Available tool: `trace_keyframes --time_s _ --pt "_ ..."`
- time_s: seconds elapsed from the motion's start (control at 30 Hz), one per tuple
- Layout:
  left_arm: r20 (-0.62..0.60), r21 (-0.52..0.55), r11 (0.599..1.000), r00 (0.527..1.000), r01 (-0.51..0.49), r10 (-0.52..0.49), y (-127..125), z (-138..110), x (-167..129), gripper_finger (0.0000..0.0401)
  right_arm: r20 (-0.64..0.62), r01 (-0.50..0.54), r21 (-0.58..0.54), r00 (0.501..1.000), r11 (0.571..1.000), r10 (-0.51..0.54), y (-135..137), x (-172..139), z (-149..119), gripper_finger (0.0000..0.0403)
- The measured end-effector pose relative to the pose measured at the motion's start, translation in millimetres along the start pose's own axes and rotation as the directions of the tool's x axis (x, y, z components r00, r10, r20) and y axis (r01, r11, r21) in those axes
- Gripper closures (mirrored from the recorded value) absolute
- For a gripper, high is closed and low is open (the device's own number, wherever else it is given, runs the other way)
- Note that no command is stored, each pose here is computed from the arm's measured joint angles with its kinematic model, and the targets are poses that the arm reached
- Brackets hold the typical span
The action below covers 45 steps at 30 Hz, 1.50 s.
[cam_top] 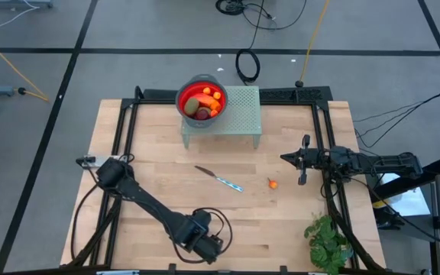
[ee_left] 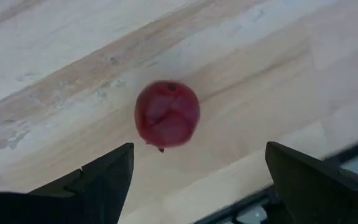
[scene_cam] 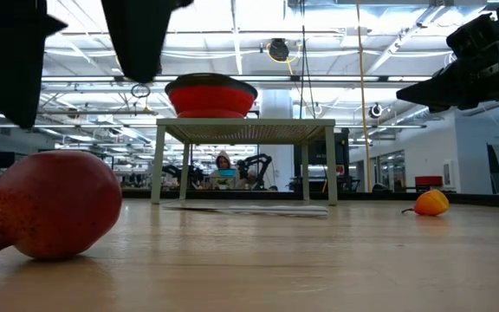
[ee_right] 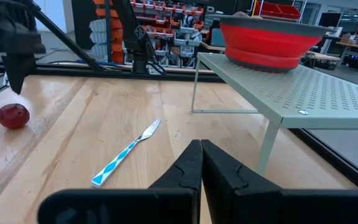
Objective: Pick & Place Fruit
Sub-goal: Put the pomegranate into the red strainer bowl
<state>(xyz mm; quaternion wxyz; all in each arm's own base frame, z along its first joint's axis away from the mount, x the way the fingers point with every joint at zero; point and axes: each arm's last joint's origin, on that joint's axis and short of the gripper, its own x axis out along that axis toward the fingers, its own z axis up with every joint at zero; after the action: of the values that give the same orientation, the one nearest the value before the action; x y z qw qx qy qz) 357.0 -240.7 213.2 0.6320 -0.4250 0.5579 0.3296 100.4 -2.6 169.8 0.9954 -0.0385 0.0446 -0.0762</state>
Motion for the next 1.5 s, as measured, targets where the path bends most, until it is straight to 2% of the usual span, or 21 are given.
trace_keyframes --time_s 0.43,0.83,1.27,1.37,1.5 --pt "-0.01 -0.049 0.994 0.995 -0.1 0.1 -2.4 4.3 41.0 0.0038 -0.003 0.0 -0.001 1.0 1.0 0.0 0.0 0.0 -0.3 0.0403" --pt "-0.035 0.0 0.99 0.99 -0.139 0.139 -1.4 5.1 51.9 0.0044 -0.004 0.0 0.002 1.0 1.0 0.0 0.0 0.0 -0.4 0.0403" --pt "-0.02 0.001 0.99 0.99 -0.138 0.138 -1.3 5.6 51.4 0.0199 -0.004 0.0 0.003 1.0 1.0 0.0 0.0 0.0 -0.4 0.0403" --pt "-0.021 0.001 0.99 0.99 -0.138 0.138 -1.2 5.5 51.4 0.0218 -0.004 0.0 0.003 1.0 1.0 0.0 0.0 0.0 -0.4 0.0403" --pt "-0.04 -0.003 0.991 0.99 -0.134 0.134 -1.3 6.8 48.0 0.0219 -0.004 0.0 0.003 1.0 1.0 0.0 0.0 0.0 -0.4 0.0403"
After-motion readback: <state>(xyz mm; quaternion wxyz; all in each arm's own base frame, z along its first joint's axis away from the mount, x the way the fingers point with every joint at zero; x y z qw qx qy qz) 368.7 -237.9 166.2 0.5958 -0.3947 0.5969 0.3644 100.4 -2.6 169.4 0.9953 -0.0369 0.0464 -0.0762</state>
